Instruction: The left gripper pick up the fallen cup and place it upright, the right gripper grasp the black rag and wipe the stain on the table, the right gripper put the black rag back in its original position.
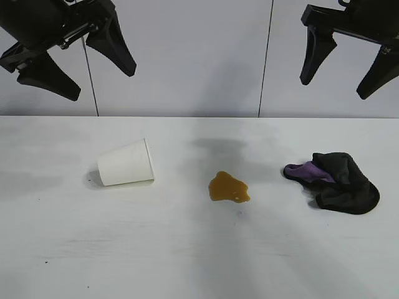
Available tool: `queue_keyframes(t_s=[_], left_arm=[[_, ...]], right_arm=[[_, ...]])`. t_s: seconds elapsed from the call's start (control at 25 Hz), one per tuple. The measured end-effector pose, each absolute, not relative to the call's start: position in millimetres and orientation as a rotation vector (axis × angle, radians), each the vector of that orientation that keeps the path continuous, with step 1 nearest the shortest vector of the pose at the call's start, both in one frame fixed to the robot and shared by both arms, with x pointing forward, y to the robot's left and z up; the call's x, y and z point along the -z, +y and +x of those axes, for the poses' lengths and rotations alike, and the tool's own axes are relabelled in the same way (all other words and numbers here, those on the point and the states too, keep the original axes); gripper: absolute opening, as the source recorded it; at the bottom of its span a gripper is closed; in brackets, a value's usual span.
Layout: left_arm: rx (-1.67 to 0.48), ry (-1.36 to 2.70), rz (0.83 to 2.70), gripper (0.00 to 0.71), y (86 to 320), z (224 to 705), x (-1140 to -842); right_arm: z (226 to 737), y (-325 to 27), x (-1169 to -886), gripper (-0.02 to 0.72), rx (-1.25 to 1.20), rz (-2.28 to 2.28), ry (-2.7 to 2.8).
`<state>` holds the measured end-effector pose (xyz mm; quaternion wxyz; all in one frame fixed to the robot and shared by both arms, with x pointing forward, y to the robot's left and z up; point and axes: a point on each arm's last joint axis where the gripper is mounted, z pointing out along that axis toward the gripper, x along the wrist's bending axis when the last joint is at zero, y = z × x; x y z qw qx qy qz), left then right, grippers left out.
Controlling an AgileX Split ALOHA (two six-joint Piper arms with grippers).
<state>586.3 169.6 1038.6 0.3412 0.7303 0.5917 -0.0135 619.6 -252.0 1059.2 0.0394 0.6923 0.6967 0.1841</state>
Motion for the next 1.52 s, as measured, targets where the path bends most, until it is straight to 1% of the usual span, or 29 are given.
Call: queue_keyframes(t_s=[0.56, 0.92, 0.96, 1.0, 1.16, 1.2, 1.32, 1.52], left_arm=[[0.034, 1.539, 1.899, 0.694, 170, 586, -1039], [-0.022, 1.531, 1.869, 0.694, 171, 591, -1040], [-0.026, 1.501, 1.912, 0.694, 171, 590, -1041], [-0.039, 1.433, 2.002, 0.694, 171, 589, -1042], [-0.144, 0.95, 2.461, 0.694, 168, 582, -1035], [-0.169, 0.839, 2.534, 0.694, 167, 580, -1033], [-0.236, 0.694, 2.629, 0.694, 163, 583, -1025], [-0.314, 0.68, 2.641, 0.694, 162, 596, -1009]], right_arm=[[620, -252, -1059, 0.6, -0.567, 2.12, 2.133], [620, -252, -1059, 0.6, -0.567, 2.119, 2.132], [620, -252, -1059, 0.6, -0.567, 2.119, 2.132], [620, -252, -1059, 0.6, -0.567, 2.119, 2.132], [620, -252, -1059, 0.6, -0.567, 2.119, 2.132], [620, -252, -1059, 0.6, -0.567, 2.119, 2.132], [620, -252, -1059, 0.6, -0.566, 2.12, 2.133], [620, -252, -1059, 0.6, -0.564, 2.121, 2.135]])
